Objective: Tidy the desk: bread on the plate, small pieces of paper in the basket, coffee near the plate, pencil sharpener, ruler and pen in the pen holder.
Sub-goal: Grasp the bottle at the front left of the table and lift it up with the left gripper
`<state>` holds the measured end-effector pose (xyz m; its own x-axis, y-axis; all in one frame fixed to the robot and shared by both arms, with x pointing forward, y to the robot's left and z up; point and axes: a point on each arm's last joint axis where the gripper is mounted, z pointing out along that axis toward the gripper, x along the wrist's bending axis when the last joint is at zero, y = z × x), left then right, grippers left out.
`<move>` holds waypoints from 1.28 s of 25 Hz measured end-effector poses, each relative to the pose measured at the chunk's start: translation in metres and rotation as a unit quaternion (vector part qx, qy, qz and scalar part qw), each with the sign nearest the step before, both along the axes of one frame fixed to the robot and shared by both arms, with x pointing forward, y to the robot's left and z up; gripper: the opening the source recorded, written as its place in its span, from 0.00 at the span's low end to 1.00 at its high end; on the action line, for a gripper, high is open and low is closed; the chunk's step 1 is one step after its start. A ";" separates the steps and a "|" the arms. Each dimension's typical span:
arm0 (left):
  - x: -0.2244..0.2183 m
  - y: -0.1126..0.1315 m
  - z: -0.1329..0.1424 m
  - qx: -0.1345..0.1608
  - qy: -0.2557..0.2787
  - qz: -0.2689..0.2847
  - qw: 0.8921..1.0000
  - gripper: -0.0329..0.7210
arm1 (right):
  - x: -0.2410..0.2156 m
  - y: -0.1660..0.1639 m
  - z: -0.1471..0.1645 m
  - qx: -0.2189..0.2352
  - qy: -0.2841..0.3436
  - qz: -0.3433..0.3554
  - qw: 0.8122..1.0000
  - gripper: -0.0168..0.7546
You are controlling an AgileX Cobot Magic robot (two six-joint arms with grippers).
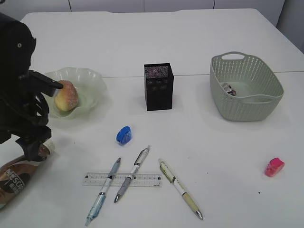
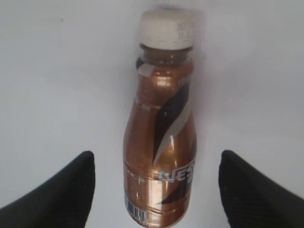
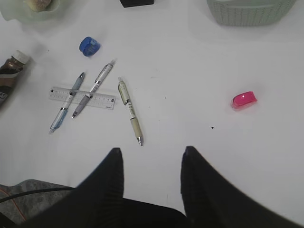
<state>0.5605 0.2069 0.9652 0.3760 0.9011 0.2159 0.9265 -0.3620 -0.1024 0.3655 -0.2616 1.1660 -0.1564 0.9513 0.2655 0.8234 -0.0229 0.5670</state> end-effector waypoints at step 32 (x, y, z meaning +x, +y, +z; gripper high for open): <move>0.029 0.010 -0.063 -0.020 0.049 0.049 0.997 0.82 | 0.001 -0.003 -0.001 -0.019 -0.002 -0.006 1.000 0.45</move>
